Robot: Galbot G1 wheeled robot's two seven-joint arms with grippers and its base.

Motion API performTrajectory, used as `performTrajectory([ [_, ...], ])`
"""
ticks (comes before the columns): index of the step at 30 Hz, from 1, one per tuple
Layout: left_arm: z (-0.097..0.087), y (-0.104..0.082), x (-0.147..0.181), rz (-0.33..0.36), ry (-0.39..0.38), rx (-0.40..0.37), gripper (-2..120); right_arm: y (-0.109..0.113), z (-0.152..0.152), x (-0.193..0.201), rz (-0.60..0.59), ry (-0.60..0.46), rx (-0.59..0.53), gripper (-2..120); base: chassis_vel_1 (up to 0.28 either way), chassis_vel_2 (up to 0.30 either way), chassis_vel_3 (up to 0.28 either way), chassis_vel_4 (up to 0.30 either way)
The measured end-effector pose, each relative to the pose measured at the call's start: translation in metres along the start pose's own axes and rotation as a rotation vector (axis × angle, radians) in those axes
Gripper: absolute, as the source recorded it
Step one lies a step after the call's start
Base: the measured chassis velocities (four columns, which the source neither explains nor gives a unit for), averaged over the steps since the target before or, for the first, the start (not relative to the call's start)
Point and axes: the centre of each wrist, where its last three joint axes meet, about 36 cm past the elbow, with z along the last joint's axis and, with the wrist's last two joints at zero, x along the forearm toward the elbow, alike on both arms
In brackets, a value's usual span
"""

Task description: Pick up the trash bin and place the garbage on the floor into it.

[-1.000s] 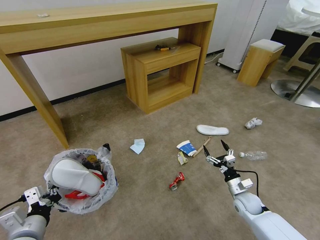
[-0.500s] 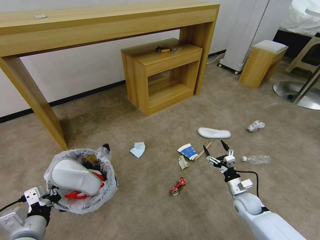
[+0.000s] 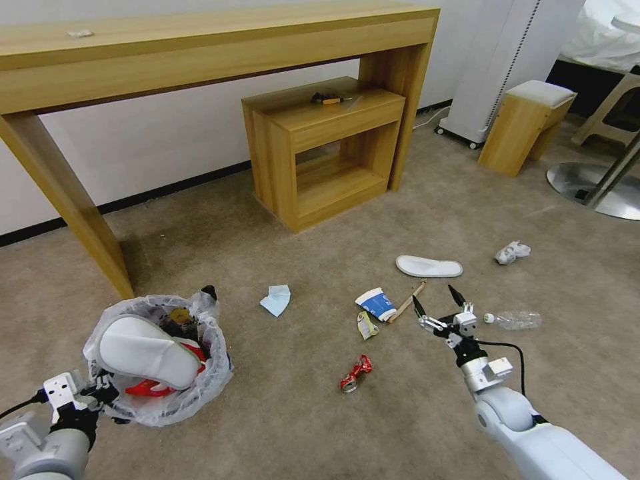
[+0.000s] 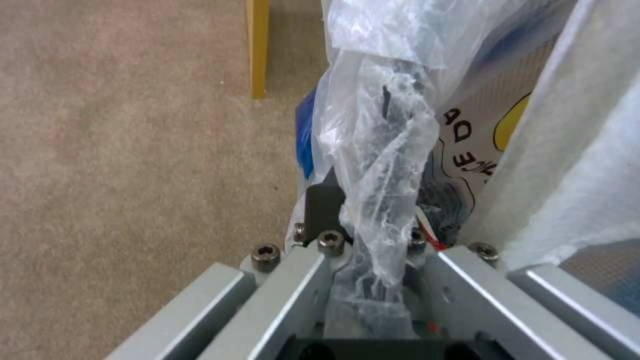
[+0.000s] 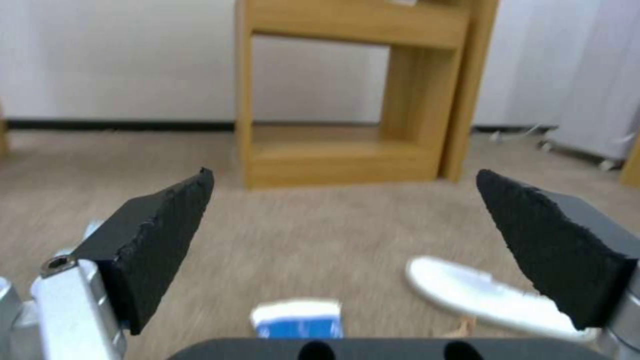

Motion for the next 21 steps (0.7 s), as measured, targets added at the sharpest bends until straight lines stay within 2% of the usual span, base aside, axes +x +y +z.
performTrajectory([
  [8, -0.002, 0.002, -0.007, 0.0, -0.011, -0.008, 0, -0.013, 0.02, 0.05, -0.102, 0.123, 0.005, 100, 0.0, 0.0, 0.0, 0.0],
  [21, 0.003, 0.003, -0.013, 0.003, -0.013, -0.007, 0, 0.001, 0.047, 0.117, -0.195, 0.263, 0.022, 100, 0.0, 0.0, 0.0, 0.0],
])
